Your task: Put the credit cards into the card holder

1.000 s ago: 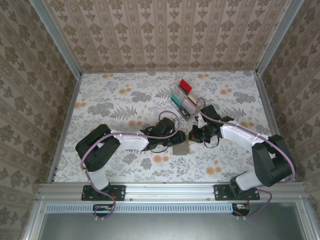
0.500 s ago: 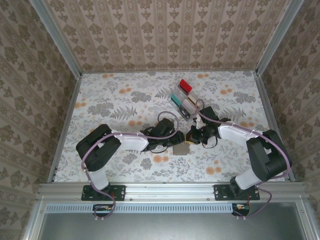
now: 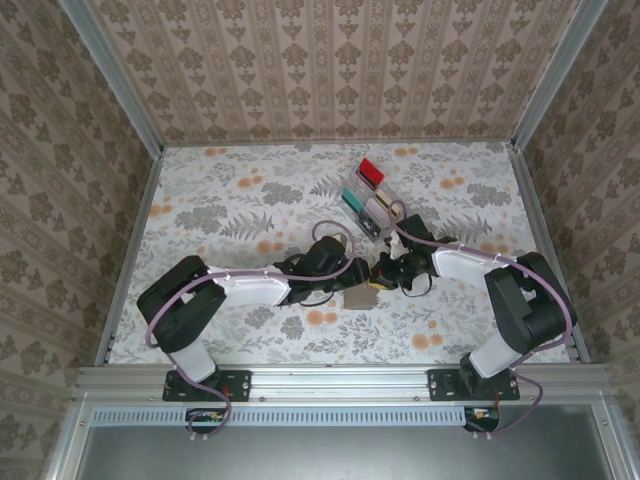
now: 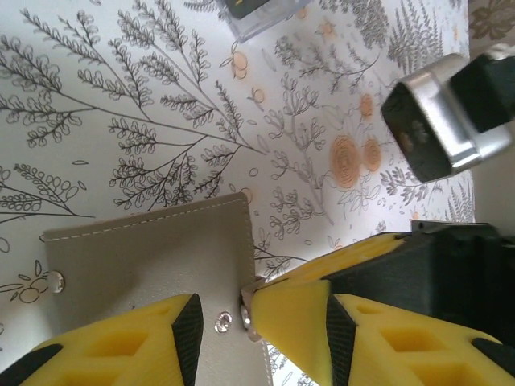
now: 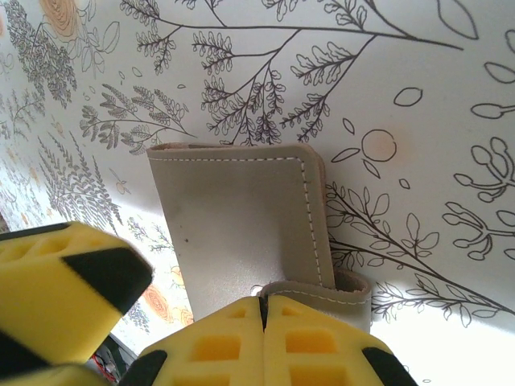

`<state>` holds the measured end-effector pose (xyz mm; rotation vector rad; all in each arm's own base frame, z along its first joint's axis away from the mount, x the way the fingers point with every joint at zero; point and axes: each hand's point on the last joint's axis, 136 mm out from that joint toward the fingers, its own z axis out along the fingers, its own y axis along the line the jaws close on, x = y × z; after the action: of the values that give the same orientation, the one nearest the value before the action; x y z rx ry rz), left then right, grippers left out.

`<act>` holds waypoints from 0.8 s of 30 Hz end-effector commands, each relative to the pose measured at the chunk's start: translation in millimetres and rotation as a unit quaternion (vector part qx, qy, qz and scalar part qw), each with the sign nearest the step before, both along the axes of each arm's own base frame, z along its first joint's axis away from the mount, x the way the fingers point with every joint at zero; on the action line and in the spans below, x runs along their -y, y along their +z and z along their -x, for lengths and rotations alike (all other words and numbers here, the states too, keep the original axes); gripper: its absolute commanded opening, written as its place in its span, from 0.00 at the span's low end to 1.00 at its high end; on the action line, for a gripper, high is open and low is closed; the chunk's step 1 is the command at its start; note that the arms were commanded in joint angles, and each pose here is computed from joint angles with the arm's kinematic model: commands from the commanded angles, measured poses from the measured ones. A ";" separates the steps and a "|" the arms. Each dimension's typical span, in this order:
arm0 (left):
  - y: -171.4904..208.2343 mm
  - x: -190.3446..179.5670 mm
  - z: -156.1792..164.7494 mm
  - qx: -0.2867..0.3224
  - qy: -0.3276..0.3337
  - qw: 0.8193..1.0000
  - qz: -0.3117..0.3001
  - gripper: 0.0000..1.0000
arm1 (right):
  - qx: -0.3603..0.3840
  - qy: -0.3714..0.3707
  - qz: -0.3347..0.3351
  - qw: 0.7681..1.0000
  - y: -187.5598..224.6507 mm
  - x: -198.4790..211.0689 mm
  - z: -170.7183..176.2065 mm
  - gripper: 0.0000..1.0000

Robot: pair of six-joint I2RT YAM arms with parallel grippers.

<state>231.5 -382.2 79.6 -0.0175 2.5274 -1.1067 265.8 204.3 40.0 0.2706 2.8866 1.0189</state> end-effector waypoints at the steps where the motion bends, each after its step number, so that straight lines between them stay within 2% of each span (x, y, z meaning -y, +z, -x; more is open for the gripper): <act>1: -5.9 -17.7 0.7 0.009 0.014 0.999 -0.045 0.49 | -0.012 -0.009 0.010 1.000 -7.9 2.5 2.5 0.00; 9: -32.9 -39.1 8.3 -0.030 0.034 0.993 -0.114 0.49 | -0.012 -0.010 0.009 1.000 -6.2 2.2 2.3 0.00; 24: -50.6 -23.8 12.9 -0.054 0.010 0.992 -0.113 0.40 | 0.010 -0.003 -0.002 1.000 13.6 -4.4 -2.3 0.00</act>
<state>221.4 -353.3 32.0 -0.0567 2.7069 -0.8251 265.9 205.2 43.3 0.2876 2.8800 1.0218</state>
